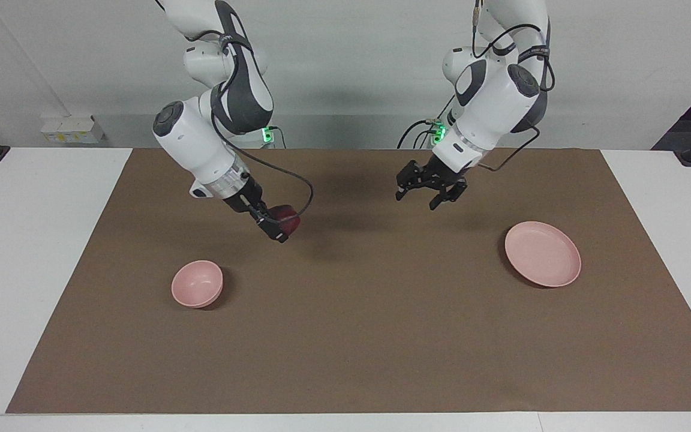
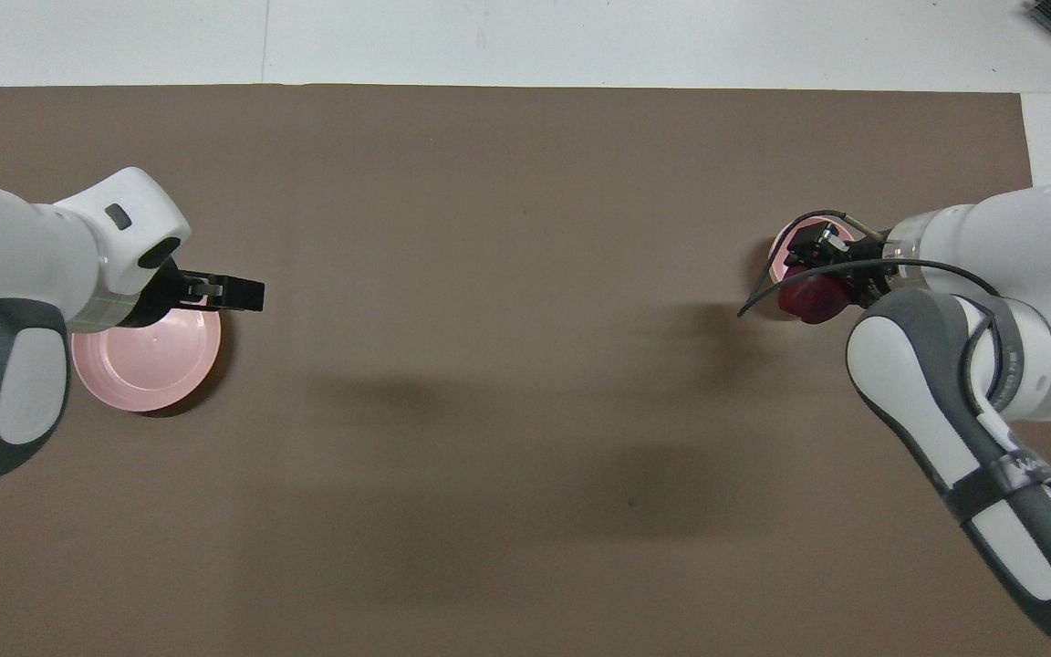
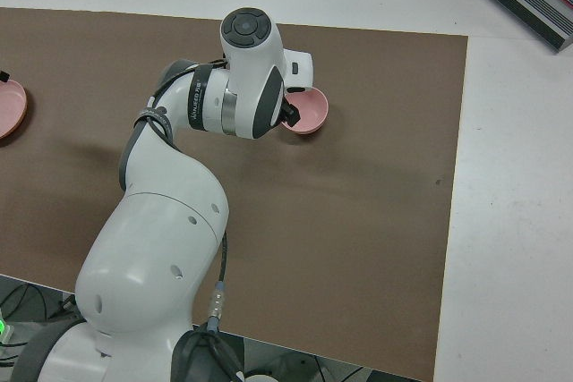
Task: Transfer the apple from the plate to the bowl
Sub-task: 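Lower the apple into the pink bowl and open the right gripper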
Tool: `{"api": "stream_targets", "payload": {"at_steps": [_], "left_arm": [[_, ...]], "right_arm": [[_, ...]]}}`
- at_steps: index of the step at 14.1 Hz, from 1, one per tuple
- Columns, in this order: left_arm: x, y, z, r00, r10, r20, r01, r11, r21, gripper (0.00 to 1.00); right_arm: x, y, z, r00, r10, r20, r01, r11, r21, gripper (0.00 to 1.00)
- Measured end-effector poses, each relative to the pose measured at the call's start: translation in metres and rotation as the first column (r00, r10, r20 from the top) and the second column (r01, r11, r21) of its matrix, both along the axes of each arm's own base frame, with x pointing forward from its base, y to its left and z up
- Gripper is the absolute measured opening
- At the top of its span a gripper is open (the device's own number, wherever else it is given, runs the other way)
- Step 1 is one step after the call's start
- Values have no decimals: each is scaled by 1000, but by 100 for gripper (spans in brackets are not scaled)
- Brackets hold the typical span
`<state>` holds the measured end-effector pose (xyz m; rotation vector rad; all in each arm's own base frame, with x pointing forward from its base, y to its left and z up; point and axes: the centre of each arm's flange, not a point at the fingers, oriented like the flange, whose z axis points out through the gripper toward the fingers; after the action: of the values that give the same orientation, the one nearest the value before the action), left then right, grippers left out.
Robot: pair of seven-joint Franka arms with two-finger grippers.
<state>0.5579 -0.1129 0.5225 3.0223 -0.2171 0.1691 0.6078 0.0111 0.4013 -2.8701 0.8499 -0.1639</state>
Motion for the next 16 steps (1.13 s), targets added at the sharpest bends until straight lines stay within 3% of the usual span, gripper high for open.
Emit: {"api": "stream_targets", "payload": {"at_steps": [4,8,11,13,16], "left_arm": [[2,40,73,999,-39,-28,40,999,28,100],[-2,57,102,998,-52,-27,55,990,130,100],[-3,57,110,998,-62,-27,65,989,133,100],[-5,58,109,997,-63,-39,67,989,134,100],[-8,59,119,997,-63,-51,69,989,134,100]], "right_arm": [[14,-28,-43,998,68,-7,-68,996,-56,83],[24,-33,-71,997,75,11,-74,994,-76,83],[33,-34,-66,997,76,27,-74,994,-79,83],[40,-34,-54,996,79,40,-76,994,-83,99],[48,-32,-33,995,89,37,-86,993,-86,100]]}}
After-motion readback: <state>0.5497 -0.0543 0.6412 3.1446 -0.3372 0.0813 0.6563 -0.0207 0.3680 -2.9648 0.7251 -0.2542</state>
